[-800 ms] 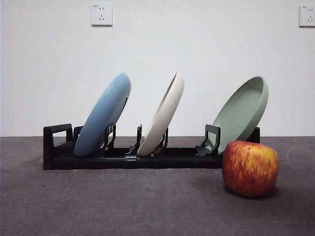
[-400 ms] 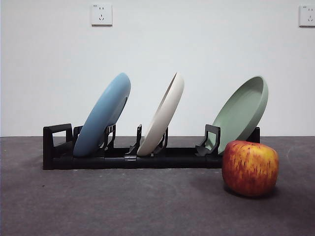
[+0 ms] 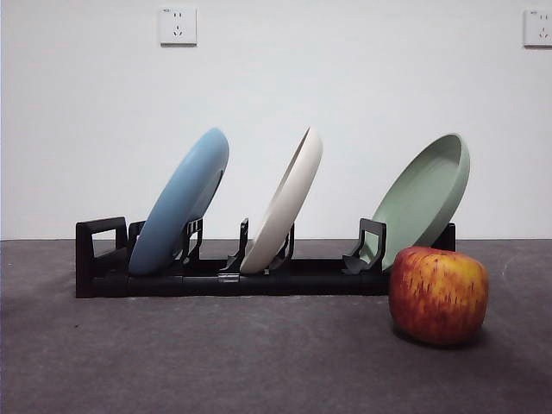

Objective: Take the blue plate from the plate rack,put the plate on the table,take the apple from the table,put the apple in the plate

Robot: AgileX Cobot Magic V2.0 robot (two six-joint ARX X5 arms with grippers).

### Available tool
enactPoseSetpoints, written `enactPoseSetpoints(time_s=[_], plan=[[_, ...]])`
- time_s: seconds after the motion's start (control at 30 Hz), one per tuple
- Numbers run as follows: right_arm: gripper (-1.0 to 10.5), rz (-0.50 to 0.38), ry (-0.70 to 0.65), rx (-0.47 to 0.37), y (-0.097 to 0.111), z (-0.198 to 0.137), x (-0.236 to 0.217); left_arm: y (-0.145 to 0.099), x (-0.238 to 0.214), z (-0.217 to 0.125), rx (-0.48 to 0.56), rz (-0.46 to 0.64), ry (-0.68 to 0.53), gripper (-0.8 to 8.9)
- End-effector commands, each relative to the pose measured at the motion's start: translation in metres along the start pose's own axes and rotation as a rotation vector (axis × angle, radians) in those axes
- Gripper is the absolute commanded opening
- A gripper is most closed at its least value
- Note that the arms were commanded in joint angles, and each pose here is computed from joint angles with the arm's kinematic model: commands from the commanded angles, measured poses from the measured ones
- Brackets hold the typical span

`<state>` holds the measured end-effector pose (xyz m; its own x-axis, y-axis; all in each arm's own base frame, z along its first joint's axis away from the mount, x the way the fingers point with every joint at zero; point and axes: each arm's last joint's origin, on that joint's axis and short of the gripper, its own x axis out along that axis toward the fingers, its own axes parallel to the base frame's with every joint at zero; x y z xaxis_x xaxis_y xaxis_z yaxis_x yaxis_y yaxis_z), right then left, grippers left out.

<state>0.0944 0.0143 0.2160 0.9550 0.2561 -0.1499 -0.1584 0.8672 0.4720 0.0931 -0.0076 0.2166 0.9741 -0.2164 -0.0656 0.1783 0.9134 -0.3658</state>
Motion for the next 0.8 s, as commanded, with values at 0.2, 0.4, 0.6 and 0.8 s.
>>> enactPoseSetpoints(time_s=[0.2, 0.4, 0.6, 0.8], plan=[[-0.1, 0.020, 0.131, -0.124, 0.027, 0.053, 0.011, -0.020, 0.022, 0.053, -0.025, -0.122, 0.170, -0.06], [0.0, 0.125, 0.340, -0.153, 0.043, 0.081, 0.031, -0.030, 0.057, 0.082, -0.055, -0.288, 0.372, -0.05], [0.1, 0.189, 0.518, -0.168, 0.049, 0.094, 0.053, -0.036, 0.096, 0.093, -0.066, -0.370, 0.524, 0.26], [3.6, 0.181, 0.586, -0.137, 0.046, 0.092, 0.066, -0.048, 0.127, 0.087, -0.045, -0.384, 0.608, 3.54]])
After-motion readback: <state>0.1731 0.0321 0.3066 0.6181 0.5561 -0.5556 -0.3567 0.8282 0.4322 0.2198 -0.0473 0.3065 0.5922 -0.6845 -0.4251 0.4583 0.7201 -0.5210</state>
